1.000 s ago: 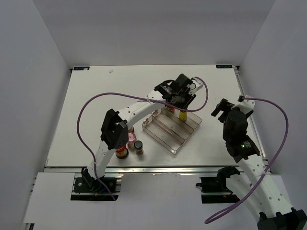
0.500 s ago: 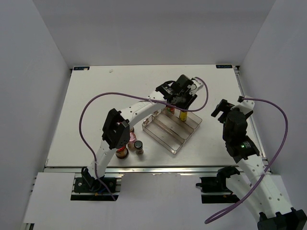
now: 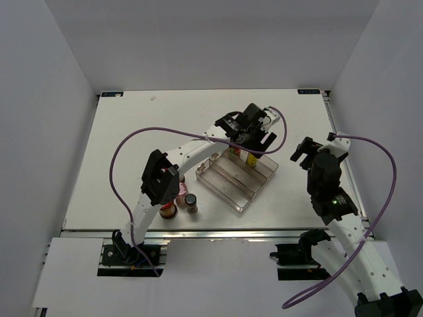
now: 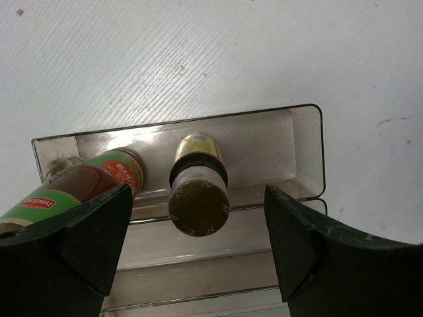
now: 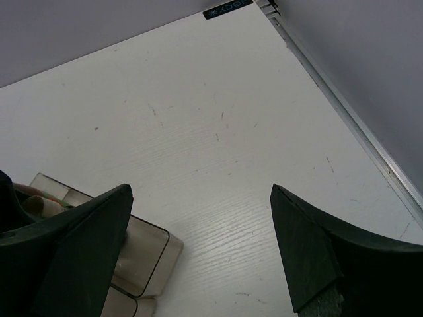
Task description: Organize the condiment bottles
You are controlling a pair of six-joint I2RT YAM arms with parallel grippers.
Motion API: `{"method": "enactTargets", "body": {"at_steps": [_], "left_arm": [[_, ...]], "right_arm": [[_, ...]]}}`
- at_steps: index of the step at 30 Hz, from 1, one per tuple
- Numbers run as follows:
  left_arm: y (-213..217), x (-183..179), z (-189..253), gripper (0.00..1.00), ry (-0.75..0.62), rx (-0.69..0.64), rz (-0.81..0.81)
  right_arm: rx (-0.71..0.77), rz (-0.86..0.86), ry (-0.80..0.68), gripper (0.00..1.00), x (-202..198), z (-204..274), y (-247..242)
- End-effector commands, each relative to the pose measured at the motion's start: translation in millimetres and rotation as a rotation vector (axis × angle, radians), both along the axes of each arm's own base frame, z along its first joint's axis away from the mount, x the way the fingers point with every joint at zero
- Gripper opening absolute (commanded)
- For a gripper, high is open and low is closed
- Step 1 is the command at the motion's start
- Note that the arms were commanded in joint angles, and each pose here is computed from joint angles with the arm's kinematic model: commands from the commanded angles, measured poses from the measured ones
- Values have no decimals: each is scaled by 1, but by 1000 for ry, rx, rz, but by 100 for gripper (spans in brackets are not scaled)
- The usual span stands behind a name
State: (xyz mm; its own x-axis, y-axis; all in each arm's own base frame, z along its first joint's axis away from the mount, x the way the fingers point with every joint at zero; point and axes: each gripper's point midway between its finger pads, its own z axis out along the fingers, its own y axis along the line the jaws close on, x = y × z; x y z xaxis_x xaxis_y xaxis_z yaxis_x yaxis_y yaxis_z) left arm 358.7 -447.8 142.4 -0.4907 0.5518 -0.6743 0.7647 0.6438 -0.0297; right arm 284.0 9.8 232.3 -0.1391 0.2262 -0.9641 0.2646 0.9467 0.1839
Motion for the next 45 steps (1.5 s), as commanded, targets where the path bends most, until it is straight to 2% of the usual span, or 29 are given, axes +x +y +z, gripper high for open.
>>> {"method": "enactTargets", "body": {"at_steps": [1,3,4,7,9,10,12,14,15,19,20,22,24,25,26,27,29,30,31,33,34,36,37,38,40,45], "left_arm": [[-2,-5,53,90,-61,-83,-10],[0,-10,64,93,-90,-72,-2],[1,-15,65,97,-93,-66,-8],[4,-32,78,98,-113,-80,-28],[8,-37,89,98,-118,-111,-20],[14,-42,110,98,-137,-153,-4],[25,-49,109,98,-138,-164,12],[37,-56,142,98,-186,-246,35],[47,-61,127,98,-172,-227,51],[84,-72,133,98,-203,-272,160],[100,-71,143,98,-229,-291,236],[124,-71,130,98,-235,-255,338],[165,-62,138,98,-259,-274,527],[179,-62,124,98,-219,-284,596],[204,-48,123,98,-213,-306,684],[219,-49,130,98,-195,-367,709],[262,-38,112,98,-165,-397,886],[290,-36,118,98,-221,-398,1018],[303,-39,110,98,-204,-410,1098],[326,-42,103,98,-200,-411,1185],[334,-46,106,98,-202,-454,1231],[362,-54,89,98,-190,-441,1347],[374,-59,93,98,-201,-479,1404],[392,-68,81,98,-193,-445,1467],[411,-82,85,98,-224,-475,1555],[426,-110,91,98,-208,-462,1591]], "right_arm": [[19,38,-48,89,2,16,6],[19,70,-52,89,3,20,12],[19,73,-50,89,4,21,12],[19,105,-40,89,6,24,18],[17,138,-37,89,5,26,24],[15,156,-41,89,5,29,26],[17,201,-49,89,4,34,33],[4,232,-66,89,3,43,37],[2,269,-70,90,2,45,43],[-57,455,-86,89,1,58,71],[-78,498,-90,89,1,61,77],[-73,670,-111,89,-4,72,106],[-72,849,-133,89,-12,81,138],[-79,916,-143,89,-16,84,150],[-91,970,-132,89,-13,80,162],[-94,1039,-144,89,-20,83,181],[-125,1096,-116,89,-19,73,207],[-215,1133,-121,90,-27,68,229],[-258,1160,-136,89,-31,74,244],[-330,1291,-83,89,-45,52,288],[-316,1320,-103,89,-46,64,303],[-281,1392,-29,89,-45,43,338],[-243,1395,-32,89,-44,53,351],[-242,1393,10,89,-37,35,365],[-221,1386,-11,89,-36,36,387],[-209,1439,48,89,-32,13,440]]}}
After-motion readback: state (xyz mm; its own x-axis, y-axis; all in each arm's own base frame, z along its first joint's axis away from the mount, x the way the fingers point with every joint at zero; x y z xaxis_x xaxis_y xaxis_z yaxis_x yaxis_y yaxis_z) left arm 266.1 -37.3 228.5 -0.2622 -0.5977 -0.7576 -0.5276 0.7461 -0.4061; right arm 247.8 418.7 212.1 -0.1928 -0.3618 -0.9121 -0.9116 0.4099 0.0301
